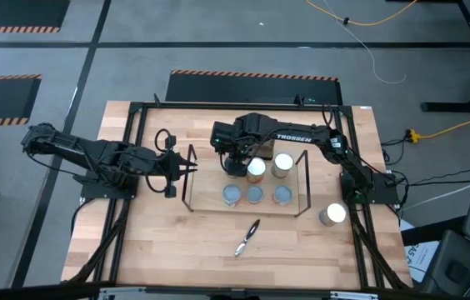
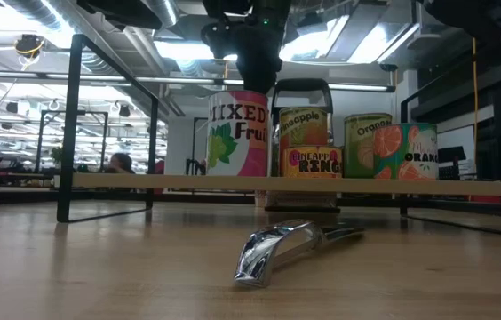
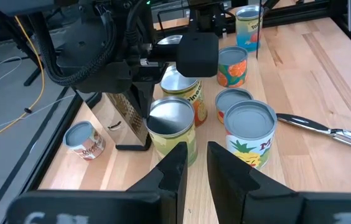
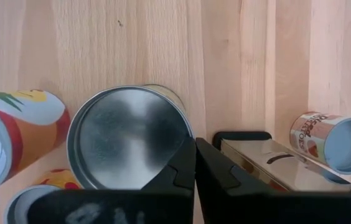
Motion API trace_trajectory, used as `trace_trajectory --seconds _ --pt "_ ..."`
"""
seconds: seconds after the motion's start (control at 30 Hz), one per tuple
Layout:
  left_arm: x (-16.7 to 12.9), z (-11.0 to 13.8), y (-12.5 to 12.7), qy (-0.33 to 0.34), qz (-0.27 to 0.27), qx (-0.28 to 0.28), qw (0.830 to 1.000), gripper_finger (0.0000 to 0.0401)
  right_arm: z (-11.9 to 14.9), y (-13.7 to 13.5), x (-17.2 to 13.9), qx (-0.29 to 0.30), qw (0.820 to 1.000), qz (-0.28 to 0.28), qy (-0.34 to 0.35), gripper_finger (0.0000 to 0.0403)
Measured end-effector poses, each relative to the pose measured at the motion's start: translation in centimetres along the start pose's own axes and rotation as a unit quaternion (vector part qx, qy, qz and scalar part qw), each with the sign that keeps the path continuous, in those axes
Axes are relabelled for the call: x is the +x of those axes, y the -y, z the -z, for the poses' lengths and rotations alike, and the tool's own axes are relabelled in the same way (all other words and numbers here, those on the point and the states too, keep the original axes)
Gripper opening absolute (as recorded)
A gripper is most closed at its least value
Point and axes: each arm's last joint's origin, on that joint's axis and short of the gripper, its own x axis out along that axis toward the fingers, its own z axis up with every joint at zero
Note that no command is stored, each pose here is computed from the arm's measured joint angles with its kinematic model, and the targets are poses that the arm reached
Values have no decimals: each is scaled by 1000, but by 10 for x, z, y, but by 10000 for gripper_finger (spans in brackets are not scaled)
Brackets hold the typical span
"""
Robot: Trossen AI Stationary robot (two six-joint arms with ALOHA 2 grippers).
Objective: Pick and place cans onto a shelf
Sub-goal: Put the canned peaches on the shelf
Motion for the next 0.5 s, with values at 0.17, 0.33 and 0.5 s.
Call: trace_trajectory --seconds 0.17,0.33,0.5 --pt "0 0 0 0 0 0 1000 55 0 0 0 -1 1000 0 0 9" --pt "0 0 0 0 0 0 1000 55 0 0 0 -2 1000 0 0 9" --pt "0 0 0 0 0 0 1000 55 0 0 0 2 1000 0 0 10"
